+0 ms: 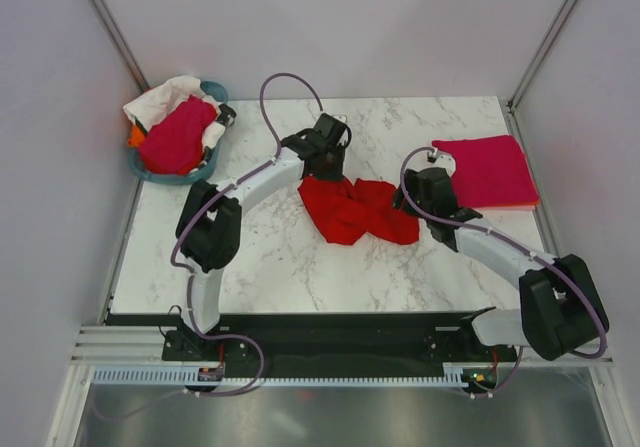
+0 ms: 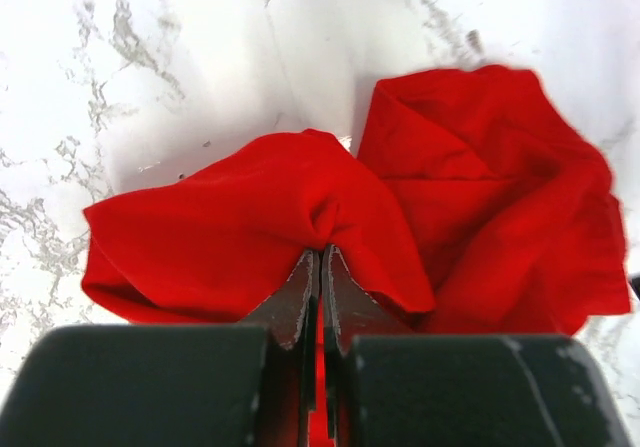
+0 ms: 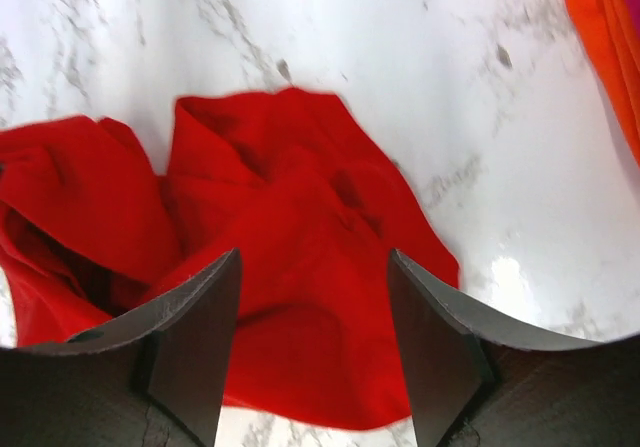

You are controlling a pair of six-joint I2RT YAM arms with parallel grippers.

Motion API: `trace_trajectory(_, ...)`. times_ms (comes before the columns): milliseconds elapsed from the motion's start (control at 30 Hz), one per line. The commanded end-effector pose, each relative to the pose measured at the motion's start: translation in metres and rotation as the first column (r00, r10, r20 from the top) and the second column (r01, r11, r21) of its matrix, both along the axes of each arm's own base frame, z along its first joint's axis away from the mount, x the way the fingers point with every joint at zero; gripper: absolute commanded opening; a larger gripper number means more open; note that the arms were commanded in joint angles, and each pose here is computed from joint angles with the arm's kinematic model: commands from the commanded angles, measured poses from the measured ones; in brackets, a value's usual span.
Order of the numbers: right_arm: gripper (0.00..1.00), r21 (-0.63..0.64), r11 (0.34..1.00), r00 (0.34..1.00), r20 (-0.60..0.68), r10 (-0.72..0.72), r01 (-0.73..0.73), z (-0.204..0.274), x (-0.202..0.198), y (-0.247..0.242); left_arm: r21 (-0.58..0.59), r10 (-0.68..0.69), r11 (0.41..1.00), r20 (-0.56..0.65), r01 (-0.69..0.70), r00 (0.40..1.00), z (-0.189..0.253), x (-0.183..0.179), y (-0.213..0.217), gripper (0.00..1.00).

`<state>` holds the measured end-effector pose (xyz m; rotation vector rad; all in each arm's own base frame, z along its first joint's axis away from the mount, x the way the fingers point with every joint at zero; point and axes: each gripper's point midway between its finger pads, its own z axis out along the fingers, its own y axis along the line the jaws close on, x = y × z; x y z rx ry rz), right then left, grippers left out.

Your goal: Fold and stack the t-shirts

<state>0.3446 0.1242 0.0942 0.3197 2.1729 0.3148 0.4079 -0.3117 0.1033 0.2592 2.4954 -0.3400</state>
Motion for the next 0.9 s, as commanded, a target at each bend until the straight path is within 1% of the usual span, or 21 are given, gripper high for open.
trace_trajectory(0,0.67,0.016,1.0,0.997,0.072,-0.001,0.0,0.03,0.029,0.009,-0.071,-0.046,0.996,0.075,0.051,0.996,0.034,0.003,-0.011,0.02)
trace_trajectory(33,0.66,0.001,1.0,0.999,0.041,0.003,-0.003,0.019,0.031,0.011,-0.076,-0.048,0.996,0.076,0.053,0.996,0.036,0.003,-0.013,0.02)
trace_trajectory(100,0.65,-0.002,1.0,0.999,0.035,0.0,0.0,0.02,0.04,0.014,-0.076,-0.049,0.996,0.078,0.055,0.996,0.036,0.002,-0.012,0.02)
trace_trajectory(133,0.65,-0.011,1.0,1.0,0.002,0.004,-0.004,0.008,0.042,0.016,-0.076,-0.047,0.996,0.082,0.053,0.996,0.038,0.003,-0.012,0.02)
trace_trajectory(300,0.65,-0.023,0.999,0.999,-0.045,0.027,-0.028,-0.01,0.054,0.025,-0.075,-0.045,0.996,0.092,0.052,0.995,0.042,0.002,-0.009,0.02)
trace_trajectory(367,0.63,-0.038,0.999,0.996,-0.08,0.027,-0.031,-0.022,0.056,0.025,-0.075,-0.044,0.996,0.097,0.052,0.994,0.044,0.002,-0.009,0.02)
trace_trajectory(467,0.46,-0.036,0.998,0.995,-0.09,0.039,-0.042,-0.025,0.057,0.028,-0.072,-0.042,0.996,0.105,0.05,0.994,0.047,0.002,-0.007,0.02)
trace_trajectory(500,0.27,-0.037,0.998,0.996,-0.082,0.042,-0.045,-0.022,0.058,0.028,-0.071,-0.036,0.997,0.109,0.044,0.993,0.049,0.004,-0.005,0.02)
trace_trajectory(600,0.0,-0.043,0.999,0.998,-0.062,0.025,-0.027,-0.008,0.061,0.025,-0.083,-0.014,0.996,0.122,0.024,0.992,0.057,0.006,0.001,0.02)
trace_trajectory(667,0.0,-0.038,0.999,0.999,-0.037,0.021,-0.022,0.008,0.061,0.023,-0.082,0.021,0.997,0.137,-0.01,0.99,0.065,0.012,0.014,0.02)
trace_trajectory(733,0.0,-0.016,1.0,1.0,0.017,0.019,-0.019,0.034,0.063,0.022,-0.104,0.067,0.993,0.165,-0.05,0.984,0.083,0.017,0.03,0.02)
trace_trajectory(800,0.0,0.009,1.0,0.998,0.069,0.013,-0.013,0.06,0.068,0.021,-0.139,0.148,0.982,0.167,-0.125,0.975,0.095,0.027,0.06,0.02)
trace_trajectory(833,0.0,0.025,1.0,0.994,0.108,0.008,-0.01,0.08,0.07,0.019,-0.173,0.176,0.974,0.184,-0.144,0.967,0.112,0.029,0.071,0.02)
trace_trajectory(867,0.0,0.04,0.999,0.991,0.13,-0.008,0.003,0.093,0.073,0.015,-0.191,0.238,0.961,0.19,-0.202,0.952,0.12,0.038,0.097,0.02)
